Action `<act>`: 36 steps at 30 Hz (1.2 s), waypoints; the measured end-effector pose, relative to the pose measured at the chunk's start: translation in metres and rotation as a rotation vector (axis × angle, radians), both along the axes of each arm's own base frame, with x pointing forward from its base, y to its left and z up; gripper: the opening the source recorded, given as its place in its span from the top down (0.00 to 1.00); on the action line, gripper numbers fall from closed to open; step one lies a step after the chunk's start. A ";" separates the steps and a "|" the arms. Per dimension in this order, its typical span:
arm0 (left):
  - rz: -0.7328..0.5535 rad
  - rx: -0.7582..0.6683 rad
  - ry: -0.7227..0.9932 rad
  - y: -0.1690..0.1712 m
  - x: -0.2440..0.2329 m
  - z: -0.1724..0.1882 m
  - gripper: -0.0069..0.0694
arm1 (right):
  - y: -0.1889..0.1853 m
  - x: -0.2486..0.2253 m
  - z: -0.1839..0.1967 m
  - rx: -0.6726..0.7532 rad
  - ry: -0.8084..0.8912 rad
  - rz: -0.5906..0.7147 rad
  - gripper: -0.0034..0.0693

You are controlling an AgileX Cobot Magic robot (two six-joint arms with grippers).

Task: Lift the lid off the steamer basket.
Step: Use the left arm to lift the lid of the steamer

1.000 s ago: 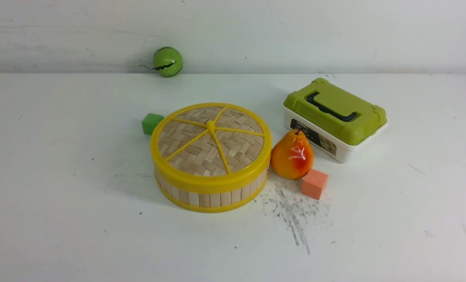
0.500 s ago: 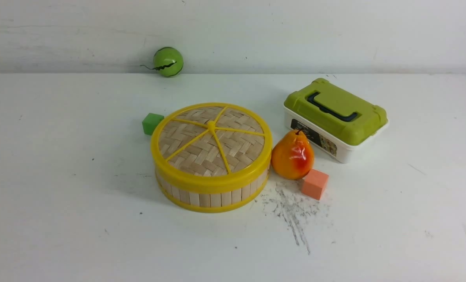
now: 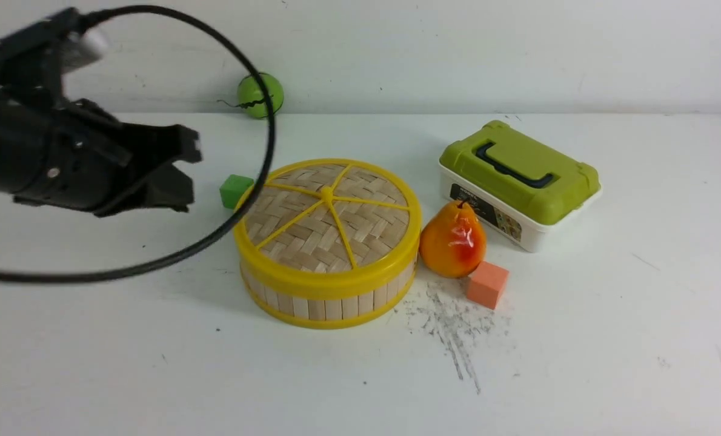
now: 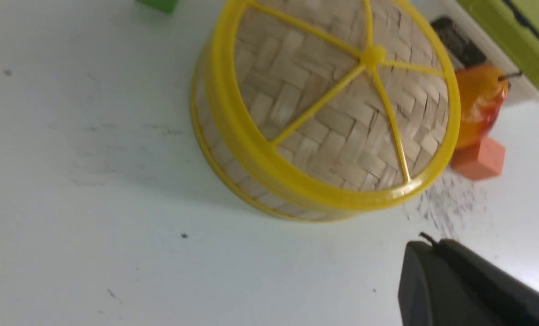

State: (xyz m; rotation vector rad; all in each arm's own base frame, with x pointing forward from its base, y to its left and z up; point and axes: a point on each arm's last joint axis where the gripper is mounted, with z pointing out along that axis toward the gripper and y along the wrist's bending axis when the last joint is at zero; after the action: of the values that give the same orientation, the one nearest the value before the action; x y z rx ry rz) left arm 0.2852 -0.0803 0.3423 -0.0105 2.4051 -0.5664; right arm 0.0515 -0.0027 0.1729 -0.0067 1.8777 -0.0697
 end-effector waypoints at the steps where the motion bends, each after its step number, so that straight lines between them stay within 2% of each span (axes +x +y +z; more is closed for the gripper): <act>1: -0.025 -0.006 0.037 -0.004 0.011 0.001 0.93 | 0.000 0.000 0.000 0.000 0.000 0.000 0.62; 4: -0.067 -0.013 0.111 -0.014 0.043 -0.001 0.93 | 0.000 0.000 0.000 0.000 0.000 0.000 0.62; 9: -0.103 -0.009 0.132 -0.028 0.081 0.010 0.93 | 0.000 0.000 0.000 0.000 0.000 0.000 0.62; 14: -0.197 0.158 0.066 -0.076 0.104 0.017 0.93 | 0.000 0.000 0.000 0.000 0.000 0.000 0.62; 20: -0.231 0.341 0.011 -0.117 0.124 0.001 0.91 | 0.000 0.000 0.000 0.000 0.000 0.000 0.62; 23: -0.232 0.394 0.021 -0.125 0.132 -0.014 0.82 | 0.000 0.000 0.000 0.000 0.000 0.000 0.62; 28: -0.219 0.416 0.044 -0.130 0.142 -0.036 0.60 | 0.000 0.000 0.000 0.000 0.000 0.000 0.62; 29: -0.219 0.416 0.046 -0.130 0.143 -0.037 0.59 | 0.000 0.000 0.000 0.000 0.000 0.000 0.62; 31: -0.202 0.423 0.048 -0.131 0.148 -0.046 0.50 | 0.000 0.000 0.000 0.000 0.000 0.000 0.62; 36: -0.198 0.419 0.050 -0.134 0.153 -0.056 0.47 | 0.000 0.000 0.000 0.000 0.000 0.000 0.62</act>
State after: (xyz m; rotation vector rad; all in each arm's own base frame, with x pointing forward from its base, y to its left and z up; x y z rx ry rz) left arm 0.4384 -0.2145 0.2859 0.4014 2.5451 -0.1392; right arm 0.0515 -0.0027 0.1729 -0.0067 1.8777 -0.0697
